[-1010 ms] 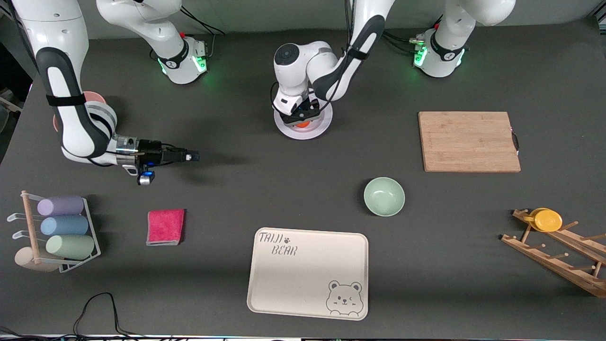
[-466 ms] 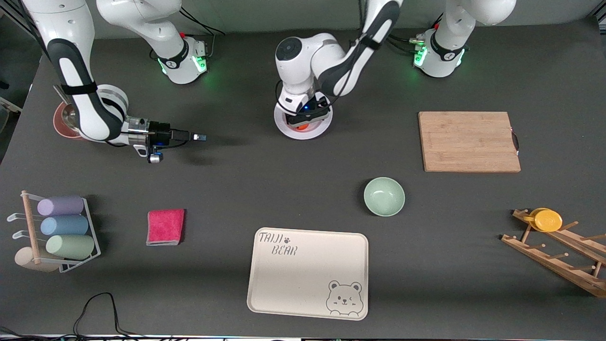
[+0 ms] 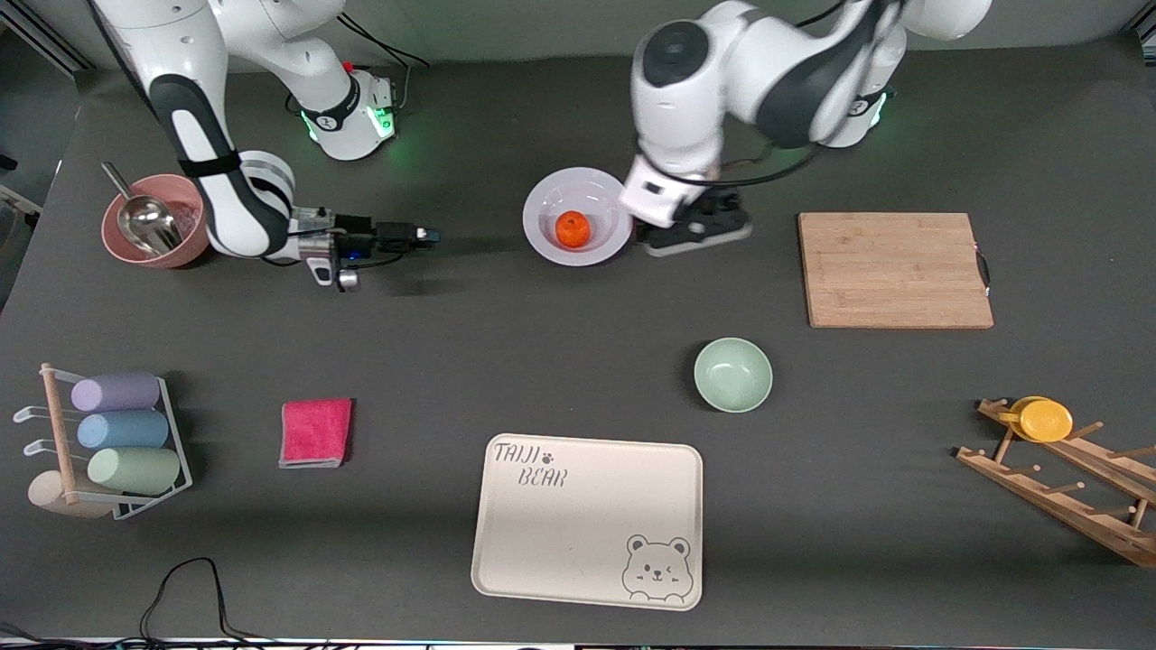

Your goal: Place orange and plate with both arms

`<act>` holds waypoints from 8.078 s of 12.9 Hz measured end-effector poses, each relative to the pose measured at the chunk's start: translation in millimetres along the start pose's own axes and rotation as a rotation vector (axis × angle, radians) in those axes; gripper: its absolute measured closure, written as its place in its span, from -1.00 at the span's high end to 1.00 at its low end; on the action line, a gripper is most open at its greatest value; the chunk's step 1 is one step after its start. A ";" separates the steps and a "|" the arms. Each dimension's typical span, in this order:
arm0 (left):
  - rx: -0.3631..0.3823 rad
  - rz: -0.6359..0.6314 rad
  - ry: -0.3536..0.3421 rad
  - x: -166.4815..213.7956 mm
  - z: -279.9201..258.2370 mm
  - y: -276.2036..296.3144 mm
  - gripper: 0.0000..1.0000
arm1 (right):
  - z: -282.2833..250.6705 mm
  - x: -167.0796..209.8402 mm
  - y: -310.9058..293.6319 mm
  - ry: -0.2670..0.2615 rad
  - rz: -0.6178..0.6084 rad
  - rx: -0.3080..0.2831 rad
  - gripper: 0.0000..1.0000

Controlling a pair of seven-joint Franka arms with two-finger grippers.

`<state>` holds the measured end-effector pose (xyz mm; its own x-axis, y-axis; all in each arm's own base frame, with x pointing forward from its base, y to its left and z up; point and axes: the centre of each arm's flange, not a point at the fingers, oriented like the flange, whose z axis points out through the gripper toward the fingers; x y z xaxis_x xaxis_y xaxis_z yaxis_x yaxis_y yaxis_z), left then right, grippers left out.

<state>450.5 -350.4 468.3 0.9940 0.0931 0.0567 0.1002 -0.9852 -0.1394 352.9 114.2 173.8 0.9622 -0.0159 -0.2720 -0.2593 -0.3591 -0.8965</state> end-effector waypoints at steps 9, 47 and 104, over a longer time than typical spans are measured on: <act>-0.055 0.042 -0.017 116.1 -62.6 -285.0 1.00 | 96.4 -23.4 24.4 0.087 -0.081 0.052 1.00; -0.164 -0.030 -0.074 115.9 -56.7 -387.4 1.00 | 176.0 -63.8 53.5 0.104 -0.198 0.119 -0.90; -0.169 -0.024 -0.073 115.8 -57.8 -384.4 1.00 | -16.0 324.0 -209.7 0.201 -0.315 -0.365 1.00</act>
<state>524.7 30.8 585.6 0.9926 0.1207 -0.0146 0.1211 -0.9922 0.0295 720.4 169.5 279.3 0.9952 -0.0207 0.0956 0.0564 -0.6768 -0.7340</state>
